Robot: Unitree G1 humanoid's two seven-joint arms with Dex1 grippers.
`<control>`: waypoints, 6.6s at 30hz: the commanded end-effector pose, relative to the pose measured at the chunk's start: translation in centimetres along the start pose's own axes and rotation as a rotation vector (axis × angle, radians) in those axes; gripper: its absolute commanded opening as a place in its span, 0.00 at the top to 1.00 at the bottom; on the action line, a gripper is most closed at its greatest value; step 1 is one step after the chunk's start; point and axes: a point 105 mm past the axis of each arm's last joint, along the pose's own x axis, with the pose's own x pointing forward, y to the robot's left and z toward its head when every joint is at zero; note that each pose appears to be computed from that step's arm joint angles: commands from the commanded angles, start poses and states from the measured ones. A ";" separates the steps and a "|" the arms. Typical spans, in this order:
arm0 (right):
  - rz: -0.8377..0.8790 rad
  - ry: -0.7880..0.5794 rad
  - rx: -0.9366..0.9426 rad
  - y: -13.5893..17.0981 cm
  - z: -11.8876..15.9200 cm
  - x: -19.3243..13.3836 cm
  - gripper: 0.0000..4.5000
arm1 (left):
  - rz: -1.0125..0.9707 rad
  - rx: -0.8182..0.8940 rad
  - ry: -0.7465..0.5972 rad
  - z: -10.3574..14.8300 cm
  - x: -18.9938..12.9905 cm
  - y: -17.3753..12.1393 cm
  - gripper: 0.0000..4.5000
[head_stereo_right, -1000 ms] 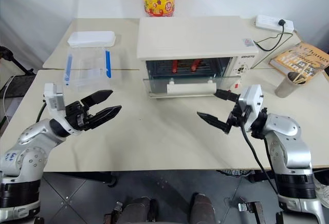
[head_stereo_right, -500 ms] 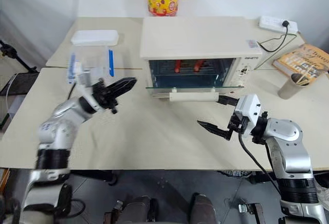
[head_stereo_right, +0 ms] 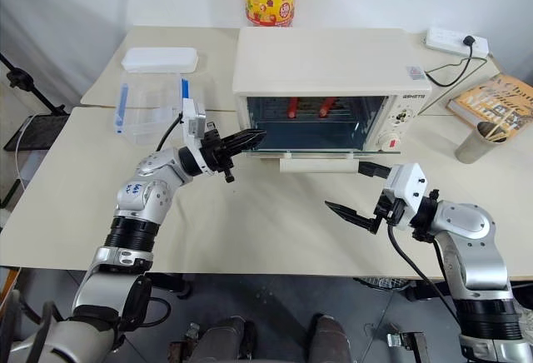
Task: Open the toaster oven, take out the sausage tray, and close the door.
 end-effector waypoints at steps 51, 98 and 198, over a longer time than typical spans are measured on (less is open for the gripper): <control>-0.368 0.179 -0.934 -6.1 2.4 17.1 0.00 | 0.198 0.174 0.000 -0.2 -10.7 -4.3 0.00; -0.195 0.194 -0.973 -2.1 3.5 13.3 1.00 | 0.086 0.148 -0.093 3.3 -4.0 1.4 0.00; -0.060 0.265 0.025 -2.6 -7.9 -6.6 0.99 | 0.699 -1.023 -0.628 -1.2 -22.8 -10.3 1.00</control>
